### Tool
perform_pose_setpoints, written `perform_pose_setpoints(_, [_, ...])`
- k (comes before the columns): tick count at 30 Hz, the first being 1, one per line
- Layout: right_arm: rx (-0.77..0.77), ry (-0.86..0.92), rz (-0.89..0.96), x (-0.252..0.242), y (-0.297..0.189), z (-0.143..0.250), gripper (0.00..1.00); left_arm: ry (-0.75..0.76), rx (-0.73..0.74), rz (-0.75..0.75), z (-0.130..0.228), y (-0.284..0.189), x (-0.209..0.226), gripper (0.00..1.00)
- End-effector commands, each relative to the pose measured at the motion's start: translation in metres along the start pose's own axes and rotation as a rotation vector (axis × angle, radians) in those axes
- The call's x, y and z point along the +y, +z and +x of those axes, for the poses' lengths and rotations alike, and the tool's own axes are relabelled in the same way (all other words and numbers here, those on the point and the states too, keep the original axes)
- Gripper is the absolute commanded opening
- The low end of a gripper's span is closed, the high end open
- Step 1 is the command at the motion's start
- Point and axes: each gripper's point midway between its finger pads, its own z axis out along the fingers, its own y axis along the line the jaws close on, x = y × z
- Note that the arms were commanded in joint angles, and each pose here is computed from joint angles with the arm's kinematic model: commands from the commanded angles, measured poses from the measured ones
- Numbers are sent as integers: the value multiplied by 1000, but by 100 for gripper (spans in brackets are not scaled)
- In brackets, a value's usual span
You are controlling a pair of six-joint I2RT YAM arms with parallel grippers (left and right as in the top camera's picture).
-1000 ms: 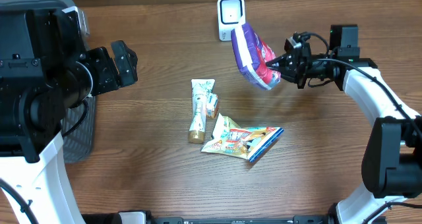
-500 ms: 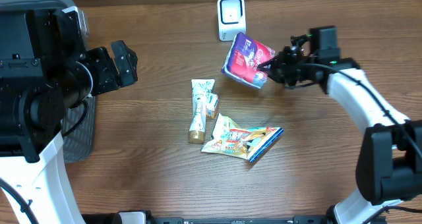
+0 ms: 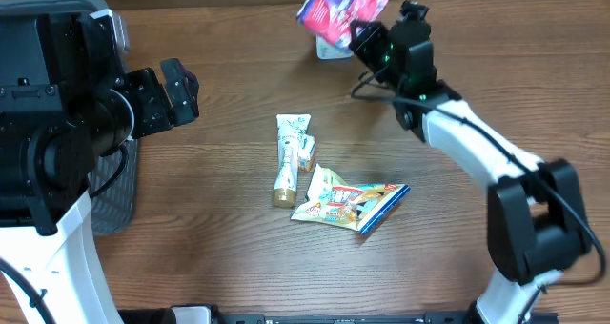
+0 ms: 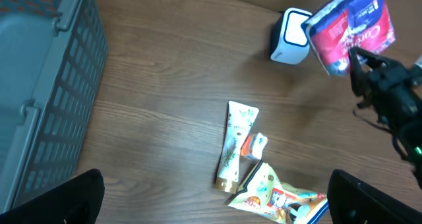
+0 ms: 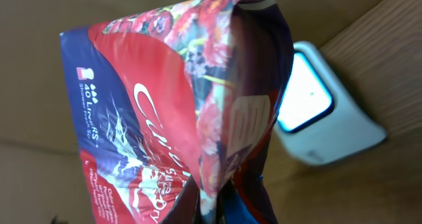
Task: Scan the item barcode
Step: 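Carry the Carefree box to the right table edge and release it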
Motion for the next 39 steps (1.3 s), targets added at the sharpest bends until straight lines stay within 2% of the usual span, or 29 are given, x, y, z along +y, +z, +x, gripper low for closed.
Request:
perform_pose_setpoints(1, [-11,77,-5,-6,35,-16,4,5,-2,-9,-1,1,2,100])
perform_pose_setpoints(5, [22,80,35,-9,62,-15,4,5,-2,-9,-1,1,2,100])
perform_pose_setpoints(12, [25,7,168,-38,59,-17,4,5,-2,-9,-1,1,2,100])
perform_pose_setpoints(16, [36,-53,177,-39,52,-28,4,5,-2,-9,-1,1,2,100])
perform_pose_setpoints(19, [-15,-70,185,-27,25,-68,4,5,-2,-9,-1,1,2,100])
perform_pose_setpoints(23, [-129,-23,234,-29,-32,-146,4,5,-2,-9,-1,1,2,100])
perform_pose_setpoints(26, [-201,49,355,-67,-82,-200,4,5,-2,-9,-1,1,2,100])
perform_pose_setpoints(29, [-258,203,602,-163,-155,-249,4,5,-2,-9,-1,1,2,100])
perform_pose_setpoints(32, [-277,306,757,-229,-204,-265,4,5,-2,-9,-1,1,2,100])
perform_pose_setpoints(34, [-281,336,871,-291,-248,-280,4,5,-2,-9,-1,1,2,100])
perform_pose_setpoints(39, [-287,415,997,-378,-304,-288,4,5,-2,-9,-1,1,2,100])
